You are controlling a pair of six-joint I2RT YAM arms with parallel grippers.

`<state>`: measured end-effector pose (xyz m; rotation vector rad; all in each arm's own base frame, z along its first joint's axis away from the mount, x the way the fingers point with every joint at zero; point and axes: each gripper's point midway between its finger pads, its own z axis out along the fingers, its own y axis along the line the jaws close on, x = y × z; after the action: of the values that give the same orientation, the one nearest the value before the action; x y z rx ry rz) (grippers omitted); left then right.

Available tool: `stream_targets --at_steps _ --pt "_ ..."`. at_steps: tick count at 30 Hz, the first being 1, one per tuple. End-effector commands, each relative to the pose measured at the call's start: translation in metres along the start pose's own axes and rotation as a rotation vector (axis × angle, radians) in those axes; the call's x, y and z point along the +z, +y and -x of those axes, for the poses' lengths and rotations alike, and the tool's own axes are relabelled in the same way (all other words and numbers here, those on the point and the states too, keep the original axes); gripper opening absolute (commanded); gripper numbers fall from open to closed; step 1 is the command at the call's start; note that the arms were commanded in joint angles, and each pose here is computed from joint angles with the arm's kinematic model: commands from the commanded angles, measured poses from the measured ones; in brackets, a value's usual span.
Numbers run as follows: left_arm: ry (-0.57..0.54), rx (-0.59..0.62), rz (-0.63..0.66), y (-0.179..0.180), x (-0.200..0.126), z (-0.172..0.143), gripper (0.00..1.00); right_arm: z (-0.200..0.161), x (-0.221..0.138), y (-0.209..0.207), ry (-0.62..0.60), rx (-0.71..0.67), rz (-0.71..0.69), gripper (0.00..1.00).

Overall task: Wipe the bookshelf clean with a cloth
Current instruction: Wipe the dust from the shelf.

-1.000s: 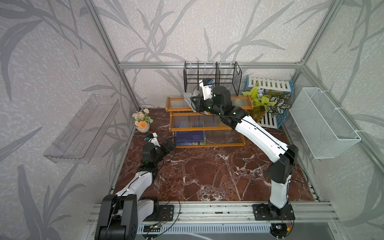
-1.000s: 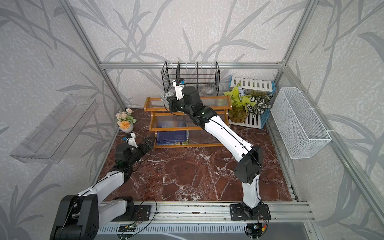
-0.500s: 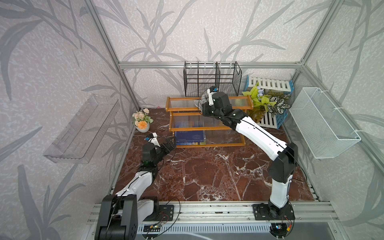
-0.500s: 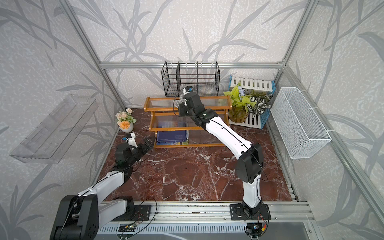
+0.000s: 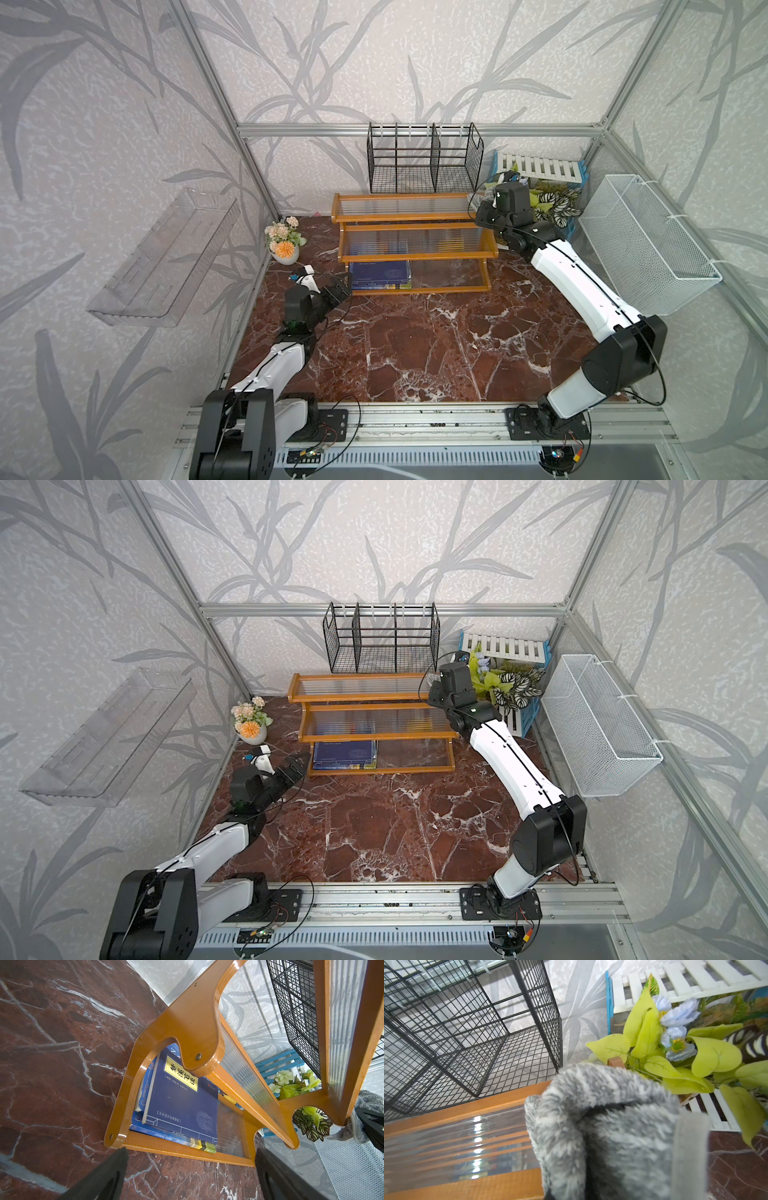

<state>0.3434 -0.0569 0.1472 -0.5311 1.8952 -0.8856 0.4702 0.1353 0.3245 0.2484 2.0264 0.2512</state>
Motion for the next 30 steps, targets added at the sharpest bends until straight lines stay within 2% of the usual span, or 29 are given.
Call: stream_targets --at_steps 1,8,14,23,30 --pt "-0.009 0.021 -0.006 -0.002 -0.001 0.001 1.0 -0.006 -0.005 0.019 0.017 -0.017 0.071 0.0" --pt "0.001 0.016 -0.009 0.0 0.001 -0.003 1.0 -0.04 -0.001 0.132 0.078 -0.164 0.27 0.0" --pt "0.004 0.015 -0.018 -0.002 -0.001 -0.005 1.0 -0.07 0.009 0.214 0.128 -0.257 0.366 0.0" --pt "0.009 0.008 -0.024 -0.002 -0.003 -0.011 1.0 -0.101 0.02 0.291 0.161 -0.315 0.47 0.0" --pt "0.014 0.009 -0.033 -0.005 -0.004 -0.016 1.0 -0.13 0.011 0.344 0.191 -0.285 0.676 0.0"
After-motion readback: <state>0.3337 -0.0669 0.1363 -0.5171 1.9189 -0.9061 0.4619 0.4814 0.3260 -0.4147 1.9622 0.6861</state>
